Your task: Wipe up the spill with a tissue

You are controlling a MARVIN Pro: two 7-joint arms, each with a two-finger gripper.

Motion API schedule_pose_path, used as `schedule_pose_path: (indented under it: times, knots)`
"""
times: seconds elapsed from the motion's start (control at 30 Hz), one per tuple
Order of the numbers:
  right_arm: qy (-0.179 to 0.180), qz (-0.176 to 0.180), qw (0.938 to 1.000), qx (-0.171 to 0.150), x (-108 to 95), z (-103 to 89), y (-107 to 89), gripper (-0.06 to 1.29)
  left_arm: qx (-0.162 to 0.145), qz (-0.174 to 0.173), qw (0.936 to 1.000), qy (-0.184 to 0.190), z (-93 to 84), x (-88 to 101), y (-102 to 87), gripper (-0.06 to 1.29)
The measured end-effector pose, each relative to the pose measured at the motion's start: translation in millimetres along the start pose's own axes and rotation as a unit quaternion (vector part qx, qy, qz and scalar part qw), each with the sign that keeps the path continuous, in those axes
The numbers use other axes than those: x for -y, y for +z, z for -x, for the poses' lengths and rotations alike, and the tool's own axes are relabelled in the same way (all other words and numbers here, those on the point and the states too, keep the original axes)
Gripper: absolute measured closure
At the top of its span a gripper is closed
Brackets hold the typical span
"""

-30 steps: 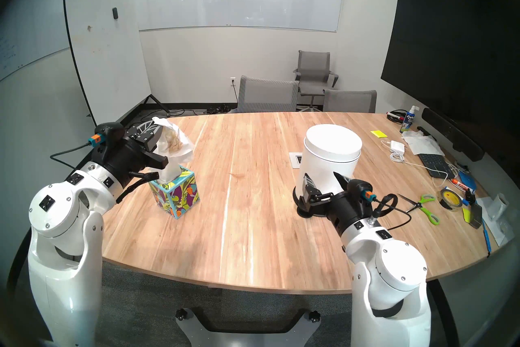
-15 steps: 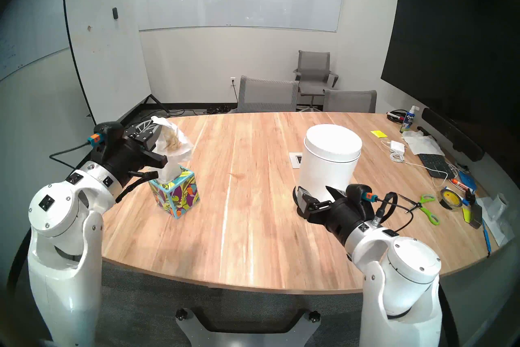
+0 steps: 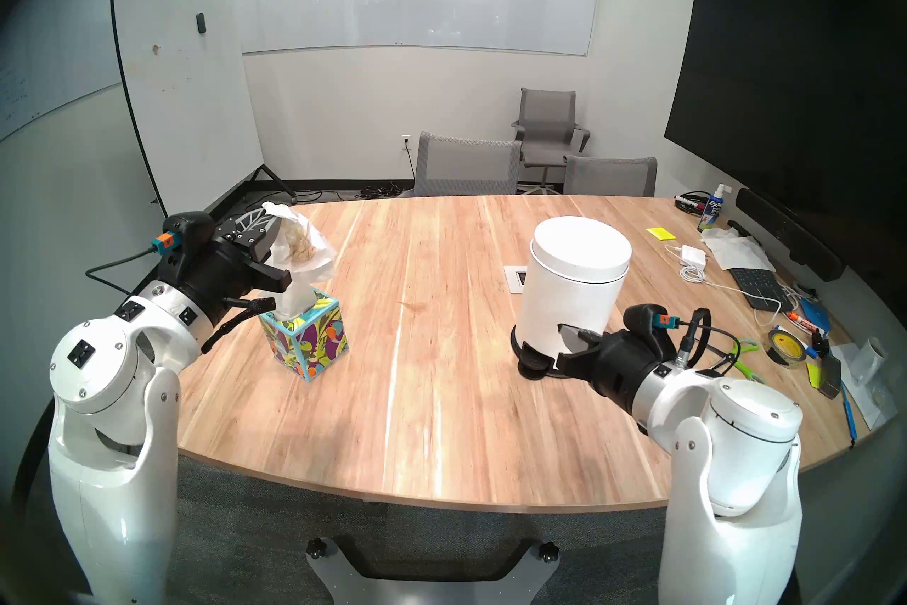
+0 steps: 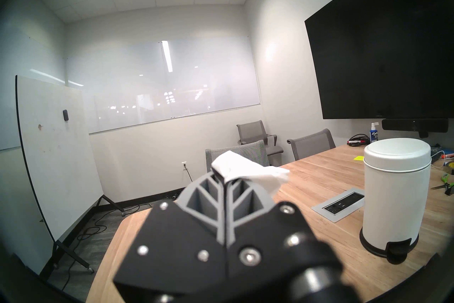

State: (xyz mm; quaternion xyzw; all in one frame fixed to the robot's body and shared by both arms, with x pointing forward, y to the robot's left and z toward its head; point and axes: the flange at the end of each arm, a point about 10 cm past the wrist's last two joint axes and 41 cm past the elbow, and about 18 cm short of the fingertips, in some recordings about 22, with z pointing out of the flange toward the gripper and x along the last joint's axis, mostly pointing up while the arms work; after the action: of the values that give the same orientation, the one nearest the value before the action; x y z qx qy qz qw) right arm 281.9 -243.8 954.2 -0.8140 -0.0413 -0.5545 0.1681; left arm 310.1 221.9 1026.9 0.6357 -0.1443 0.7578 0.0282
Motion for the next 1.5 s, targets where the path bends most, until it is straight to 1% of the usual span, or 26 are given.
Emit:
schedule_pose_path:
  times: [0.03,0.07,0.1,0.2,0.27,0.37,0.47,0.53,0.67,0.87,1.0,1.17,1.5]
  knots:
    - [-0.001,-0.005,1.0,0.002,3,-0.6,0.7,0.96,0.0,0.0,1.0,0.0,0.0,0.0,0.0,1.25]
    - [-0.001,-0.007,1.0,0.004,4,-0.6,1.2,1.2,0.0,0.0,1.0,0.0,0.0,0.0,0.0,1.25]
    - [-0.003,-0.016,0.9998,0.009,10,0.3,3.2,1.25,0.0,0.0,1.0,0.0,0.0,0.0,0.0,1.25]
    - [-0.009,-0.026,0.9995,0.018,19,4.1,6.5,1.25,0.0,0.0,1.0,0.0,-0.1,0.0,0.0,1.25]
    - [-0.011,-0.027,0.9993,0.022,22,6.5,7.5,1.25,0.0,-0.001,1.0,0.0,-0.1,0.0,0.0,1.25]
    - [-0.022,-0.017,0.9992,0.028,24,12.2,8.5,1.25,0.0,-0.001,1.0,-0.001,-0.1,0.0,0.0,1.25]
    - [-0.034,-0.007,0.999,0.026,21,14.9,8.5,1.25,0.0,-0.001,1.0,-0.001,-0.1,0.0,0.0,1.25]
    - [-0.041,0.001,0.9988,0.026,16,19.0,10.6,1.25,-0.001,-0.001,1.0,-0.001,-0.2,0.0,0.0,1.25]
    - [-0.052,0.019,0.998,0.032,0,30.3,15.6,1.25,-0.001,-0.001,1.0,-0.001,-0.2,0.0,0.0,1.25]
    - [-0.063,0.03,0.9967,0.041,-19,38.8,21.0,1.25,-0.001,-0.001,1.0,-0.001,-0.2,0.0,0.0,1.25]
    - [-0.069,0.032,0.9961,0.045,-29,42.4,25.4,1.25,-0.001,-0.001,1.0,-0.001,-0.3,0.0,0.0,1.25]
    - [-0.075,0.028,0.9954,0.053,-35,45.8,32.7,1.25,-0.001,-0.001,1.0,-0.001,-0.3,0.0,0.0,1.25]
    - [-0.085,0.016,0.994,0.067,-40,50.6,49.5,1.25,-0.001,-0.002,1.0,-0.002,-0.4,0.0,0.0,1.25]
